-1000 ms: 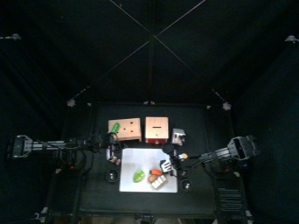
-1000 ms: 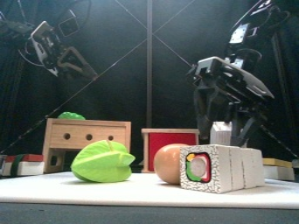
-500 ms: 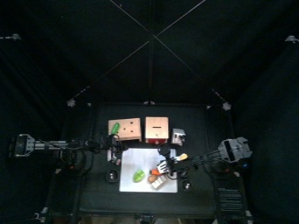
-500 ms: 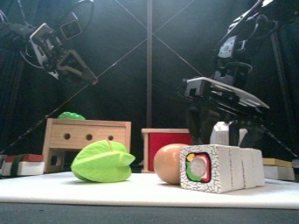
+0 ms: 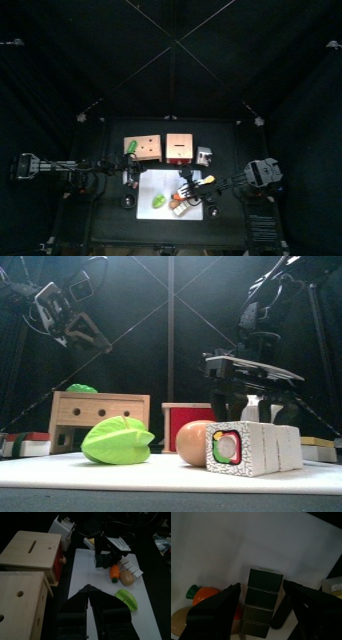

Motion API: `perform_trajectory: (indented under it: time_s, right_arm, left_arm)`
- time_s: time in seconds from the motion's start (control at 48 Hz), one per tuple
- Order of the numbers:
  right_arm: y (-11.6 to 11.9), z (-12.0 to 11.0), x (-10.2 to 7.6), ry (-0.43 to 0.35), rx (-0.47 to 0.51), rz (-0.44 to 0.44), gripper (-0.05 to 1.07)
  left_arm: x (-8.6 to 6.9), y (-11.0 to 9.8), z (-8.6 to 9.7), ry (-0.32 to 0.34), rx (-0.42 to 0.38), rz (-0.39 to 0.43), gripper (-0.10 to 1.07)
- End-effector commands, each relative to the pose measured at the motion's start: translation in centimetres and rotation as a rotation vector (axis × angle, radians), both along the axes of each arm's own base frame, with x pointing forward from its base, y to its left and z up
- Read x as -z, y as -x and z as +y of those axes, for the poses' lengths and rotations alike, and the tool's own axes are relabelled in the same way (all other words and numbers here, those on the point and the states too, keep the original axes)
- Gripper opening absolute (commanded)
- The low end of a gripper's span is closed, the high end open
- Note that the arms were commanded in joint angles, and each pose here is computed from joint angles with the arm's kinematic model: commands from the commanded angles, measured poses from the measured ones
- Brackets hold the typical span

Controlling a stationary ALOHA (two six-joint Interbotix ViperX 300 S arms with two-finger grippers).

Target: Place green sushi at top of the board

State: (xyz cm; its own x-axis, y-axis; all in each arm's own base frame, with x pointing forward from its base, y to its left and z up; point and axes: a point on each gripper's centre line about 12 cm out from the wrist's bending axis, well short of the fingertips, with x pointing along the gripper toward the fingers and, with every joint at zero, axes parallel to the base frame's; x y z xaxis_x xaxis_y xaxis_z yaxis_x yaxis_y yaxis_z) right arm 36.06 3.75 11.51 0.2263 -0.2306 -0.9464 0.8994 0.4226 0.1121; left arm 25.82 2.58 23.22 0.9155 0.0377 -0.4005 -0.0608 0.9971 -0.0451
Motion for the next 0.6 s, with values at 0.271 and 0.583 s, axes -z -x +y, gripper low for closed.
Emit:
perform_trajectory:
  time_s: [0.271, 0.583]
  right_arm:
    - [-0.6, 0.2, -1.3, -0.020, 0.016, -0.035, 0.71]
    - [-2.5, -1.3, -3.8, -0.018, 0.064, -0.095, 0.70]
  left_arm:
    - [-0.4, -0.2, 0.0, -0.002, 0.003, -0.011, 0.48]
    - [-0.3, -0.2, 0.0, -0.002, -0.001, -0.007, 0.48]
